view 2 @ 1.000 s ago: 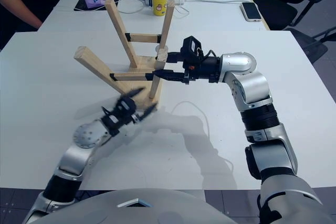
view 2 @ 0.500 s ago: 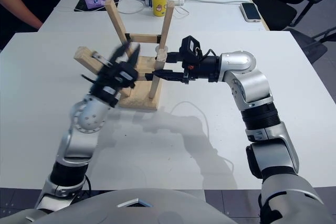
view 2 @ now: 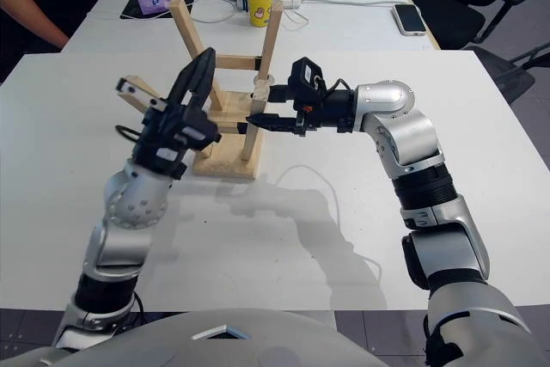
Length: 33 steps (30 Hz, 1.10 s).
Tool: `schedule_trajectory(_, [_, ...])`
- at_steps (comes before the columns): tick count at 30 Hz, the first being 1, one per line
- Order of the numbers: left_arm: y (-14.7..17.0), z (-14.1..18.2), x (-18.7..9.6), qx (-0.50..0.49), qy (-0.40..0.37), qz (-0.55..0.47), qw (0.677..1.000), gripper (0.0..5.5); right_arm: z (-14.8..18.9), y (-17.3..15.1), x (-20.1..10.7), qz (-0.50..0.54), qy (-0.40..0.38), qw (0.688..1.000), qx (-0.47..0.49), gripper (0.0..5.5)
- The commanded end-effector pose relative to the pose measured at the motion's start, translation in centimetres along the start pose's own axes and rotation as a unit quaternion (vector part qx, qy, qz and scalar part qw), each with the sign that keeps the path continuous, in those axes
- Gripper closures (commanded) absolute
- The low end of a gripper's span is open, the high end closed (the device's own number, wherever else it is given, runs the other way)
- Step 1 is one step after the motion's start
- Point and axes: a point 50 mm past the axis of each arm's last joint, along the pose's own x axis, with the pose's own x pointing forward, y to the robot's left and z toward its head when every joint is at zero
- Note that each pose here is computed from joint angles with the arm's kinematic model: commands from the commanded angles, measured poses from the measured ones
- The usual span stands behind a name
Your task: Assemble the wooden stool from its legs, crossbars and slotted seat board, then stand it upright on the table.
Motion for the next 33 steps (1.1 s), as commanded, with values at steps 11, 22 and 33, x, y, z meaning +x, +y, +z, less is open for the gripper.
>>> schedule_trajectory(11, [-7.0, -8.5, -8.3, -0.196, 0.206, -0.143, 0.948, 5.50, -6.2, 1.4, -0.1, 0.012, 0.120, 0.988, 0.099, 3.45])
schedule_trajectory(22, [-11.6, -12.8, -10.1, -0.254, 0.438, -0.183, 0.843, 5.50, -6.1, 1.1, 0.4, 0.019, 0.110, 0.989, 0.097, 3.45])
schedule_trajectory(33, [-12.9, -12.5, -12.0, -0.262, 0.488, -0.204, 0.807, 5.50, -8.4, 2.4, -4.3, -0.071, 0.085, 0.985, 0.130, 2.50])
